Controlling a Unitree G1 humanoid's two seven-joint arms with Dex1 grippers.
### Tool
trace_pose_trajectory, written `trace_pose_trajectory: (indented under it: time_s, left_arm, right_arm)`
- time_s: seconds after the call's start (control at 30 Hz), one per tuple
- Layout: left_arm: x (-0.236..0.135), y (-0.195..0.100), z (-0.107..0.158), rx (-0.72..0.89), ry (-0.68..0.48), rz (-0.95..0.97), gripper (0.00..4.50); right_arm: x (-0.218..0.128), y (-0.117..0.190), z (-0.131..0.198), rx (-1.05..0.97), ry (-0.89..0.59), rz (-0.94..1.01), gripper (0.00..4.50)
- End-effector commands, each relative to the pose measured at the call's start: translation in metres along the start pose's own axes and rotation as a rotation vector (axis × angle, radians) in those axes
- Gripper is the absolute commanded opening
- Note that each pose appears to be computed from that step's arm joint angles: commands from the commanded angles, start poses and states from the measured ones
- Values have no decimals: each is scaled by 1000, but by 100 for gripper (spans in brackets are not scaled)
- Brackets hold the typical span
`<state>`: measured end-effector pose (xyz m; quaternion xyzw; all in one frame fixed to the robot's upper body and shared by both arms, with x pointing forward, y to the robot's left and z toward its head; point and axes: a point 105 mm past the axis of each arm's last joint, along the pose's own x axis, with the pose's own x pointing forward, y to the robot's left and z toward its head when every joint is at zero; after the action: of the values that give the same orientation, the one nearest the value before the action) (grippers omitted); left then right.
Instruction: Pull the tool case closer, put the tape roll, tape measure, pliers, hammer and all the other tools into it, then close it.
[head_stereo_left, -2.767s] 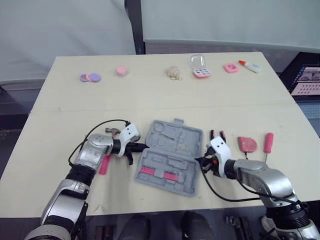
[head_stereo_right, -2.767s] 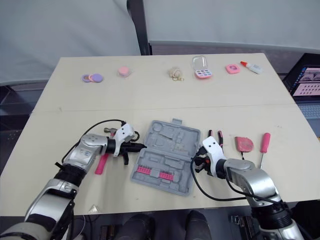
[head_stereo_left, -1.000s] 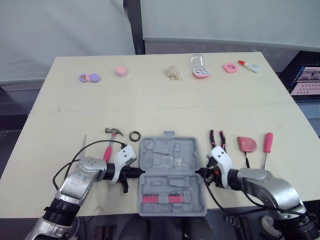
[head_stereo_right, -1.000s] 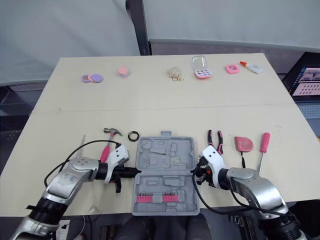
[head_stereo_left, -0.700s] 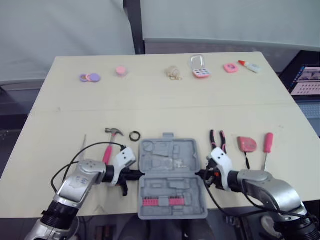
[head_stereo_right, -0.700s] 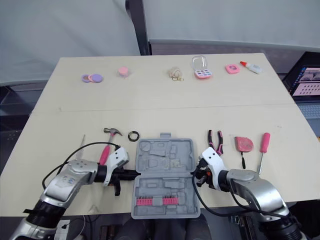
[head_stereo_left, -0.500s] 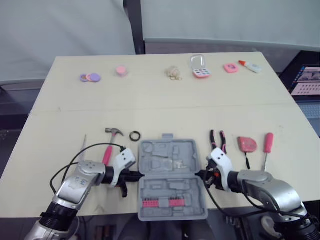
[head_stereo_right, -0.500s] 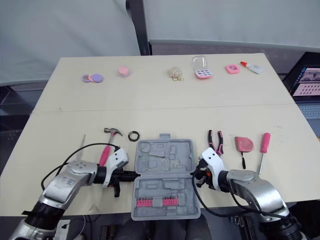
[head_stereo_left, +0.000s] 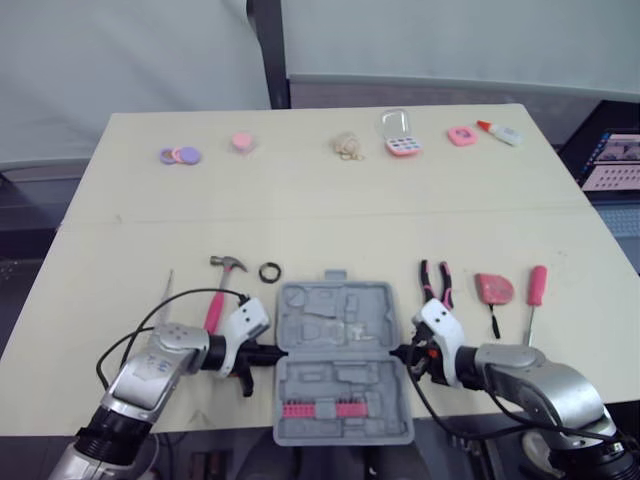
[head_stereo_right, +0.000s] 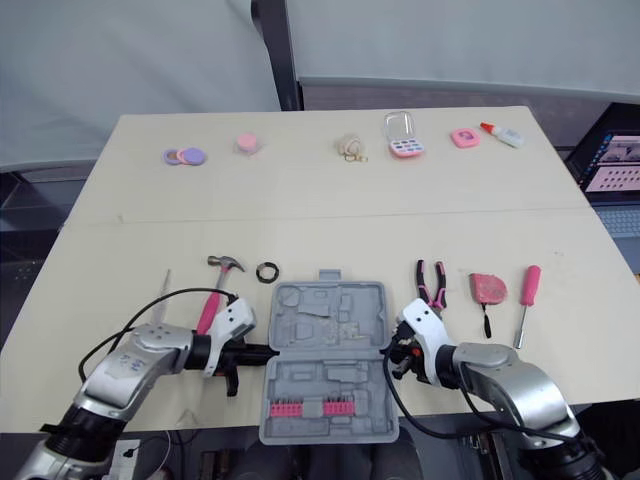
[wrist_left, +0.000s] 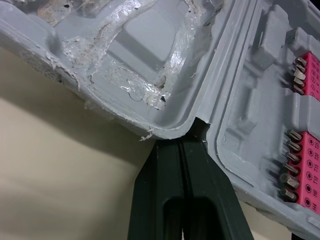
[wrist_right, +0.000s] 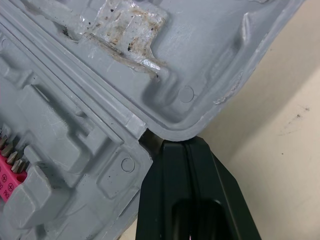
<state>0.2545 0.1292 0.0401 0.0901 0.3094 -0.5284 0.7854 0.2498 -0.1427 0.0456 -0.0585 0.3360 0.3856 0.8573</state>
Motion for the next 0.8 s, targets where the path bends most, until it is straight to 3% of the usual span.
trace_pose_trajectory:
  time_s: [0.03, 0.8]
  left_arm:
    - [5, -17, 11, 36, -41, -70, 3]
    - [5, -21, 5, 24, -23, -75, 3]
  right_arm:
    - [1, 21, 12, -35, -47, 95, 1]
    - [1, 23, 8, -30, -35, 104, 1]
